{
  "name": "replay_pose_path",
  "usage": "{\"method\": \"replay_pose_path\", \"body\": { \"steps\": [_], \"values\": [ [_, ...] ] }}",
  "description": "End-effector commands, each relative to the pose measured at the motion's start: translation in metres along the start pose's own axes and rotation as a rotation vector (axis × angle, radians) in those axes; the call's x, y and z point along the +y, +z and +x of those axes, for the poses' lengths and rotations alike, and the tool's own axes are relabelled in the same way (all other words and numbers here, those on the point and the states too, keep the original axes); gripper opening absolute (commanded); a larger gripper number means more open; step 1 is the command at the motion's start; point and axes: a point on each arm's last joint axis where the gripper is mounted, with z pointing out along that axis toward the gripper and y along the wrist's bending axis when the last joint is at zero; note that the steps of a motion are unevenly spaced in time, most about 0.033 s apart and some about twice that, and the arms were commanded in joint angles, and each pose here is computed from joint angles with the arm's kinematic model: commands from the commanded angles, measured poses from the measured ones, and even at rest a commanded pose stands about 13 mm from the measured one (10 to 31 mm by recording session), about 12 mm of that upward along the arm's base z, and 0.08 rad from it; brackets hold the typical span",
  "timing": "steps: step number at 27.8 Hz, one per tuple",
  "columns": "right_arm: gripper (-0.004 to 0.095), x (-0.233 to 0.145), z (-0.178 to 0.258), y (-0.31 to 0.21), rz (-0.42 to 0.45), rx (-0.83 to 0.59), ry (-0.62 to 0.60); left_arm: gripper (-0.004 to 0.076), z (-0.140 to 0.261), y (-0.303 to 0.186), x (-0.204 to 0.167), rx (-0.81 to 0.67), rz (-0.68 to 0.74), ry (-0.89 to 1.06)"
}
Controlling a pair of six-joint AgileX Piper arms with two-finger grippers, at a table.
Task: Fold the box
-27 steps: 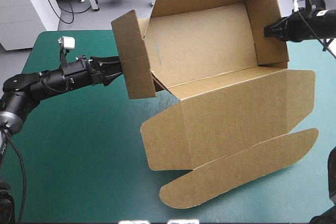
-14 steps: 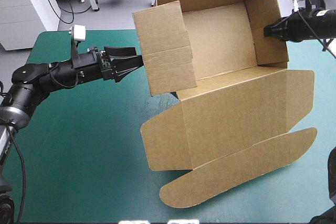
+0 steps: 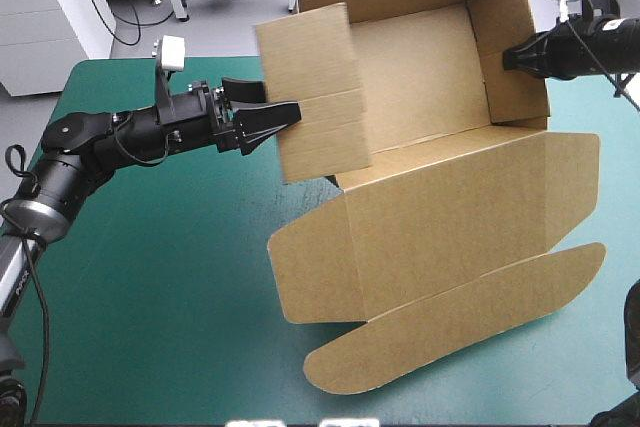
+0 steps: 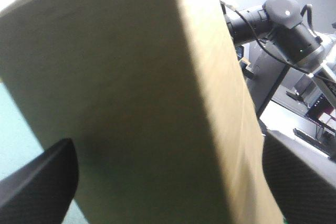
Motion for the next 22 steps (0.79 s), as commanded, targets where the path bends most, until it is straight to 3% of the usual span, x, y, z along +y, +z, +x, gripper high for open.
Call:
{"method": "replay_pose_path", "body": {
  "steps": [1, 7, 12, 22],
  "values": [
    [-0.0017, 0.018, -0.014, -0.027, -0.010, -0.133, -0.021, 0.0671, -0.016, 0.002, -0.026, -0.082, 0.076, 0.015],
    [-0.0016, 0.021, -0.016, -0.025, -0.005, -0.152, -0.033, 0.0671, -0.013, 0.013, -0.029, -0.086, 0.042, 0.009],
    [-0.0011, 0.032, -0.022, -0.017, -0.001, -0.186, -0.065, 0.0671, -0.014, 0.024, -0.028, -0.103, -0.071, 0.033],
    [-0.0011, 0.068, -0.038, 0.004, 0.122, -0.297, -0.121, 0.0671, -0.034, 0.050, -0.021, 0.040, -0.332, 0.123]
  ]
}}
